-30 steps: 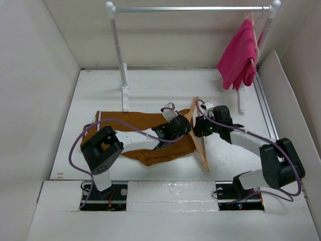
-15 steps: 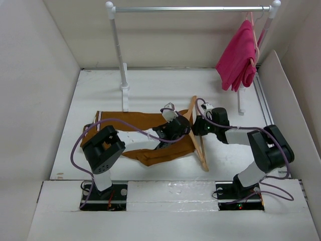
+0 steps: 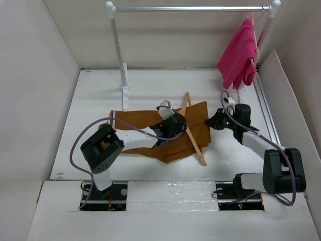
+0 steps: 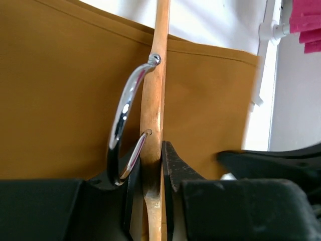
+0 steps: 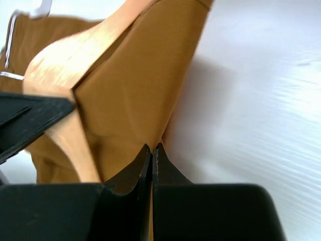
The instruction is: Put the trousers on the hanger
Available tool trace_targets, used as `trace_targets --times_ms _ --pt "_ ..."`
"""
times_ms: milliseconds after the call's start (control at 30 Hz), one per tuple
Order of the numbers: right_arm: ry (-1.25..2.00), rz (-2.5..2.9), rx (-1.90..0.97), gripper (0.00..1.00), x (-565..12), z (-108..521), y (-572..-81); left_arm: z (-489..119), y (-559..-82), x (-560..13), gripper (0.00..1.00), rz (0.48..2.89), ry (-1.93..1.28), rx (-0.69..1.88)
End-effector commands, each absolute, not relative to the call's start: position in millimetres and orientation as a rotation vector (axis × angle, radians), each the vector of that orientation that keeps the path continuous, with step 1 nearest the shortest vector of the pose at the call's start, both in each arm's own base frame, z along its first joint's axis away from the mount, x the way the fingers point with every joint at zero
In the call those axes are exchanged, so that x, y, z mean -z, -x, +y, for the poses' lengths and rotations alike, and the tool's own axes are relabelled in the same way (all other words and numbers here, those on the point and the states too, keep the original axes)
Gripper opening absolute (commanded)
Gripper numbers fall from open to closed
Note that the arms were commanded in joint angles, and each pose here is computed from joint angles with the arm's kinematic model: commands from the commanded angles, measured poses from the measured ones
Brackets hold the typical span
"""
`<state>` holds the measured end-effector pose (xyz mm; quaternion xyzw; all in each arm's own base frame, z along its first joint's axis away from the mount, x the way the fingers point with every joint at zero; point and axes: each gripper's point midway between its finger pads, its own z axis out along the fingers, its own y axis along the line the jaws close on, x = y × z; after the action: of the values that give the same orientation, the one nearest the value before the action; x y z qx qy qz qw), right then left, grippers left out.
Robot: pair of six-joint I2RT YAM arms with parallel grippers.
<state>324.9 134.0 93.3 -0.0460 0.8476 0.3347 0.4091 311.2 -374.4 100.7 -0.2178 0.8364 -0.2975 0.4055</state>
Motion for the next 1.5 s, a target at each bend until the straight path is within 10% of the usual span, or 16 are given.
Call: trace_targets --times_ms 0,1233,1467 --pt "0.094 2.068 -0.726 0.00 -122.8 97.8 -344.7 -313.5 -291.2 -49.5 0.00 2.246 0.386 0.393" --pt "-0.052 2.233 -0.509 0.00 -75.9 24.0 -387.5 -280.3 -298.8 -149.4 0.00 2.077 0.002 0.233" --pt "0.075 2.176 -0.497 0.77 -120.0 47.4 -360.0 -285.5 -303.1 -232.7 0.00 1.956 0.128 0.275"
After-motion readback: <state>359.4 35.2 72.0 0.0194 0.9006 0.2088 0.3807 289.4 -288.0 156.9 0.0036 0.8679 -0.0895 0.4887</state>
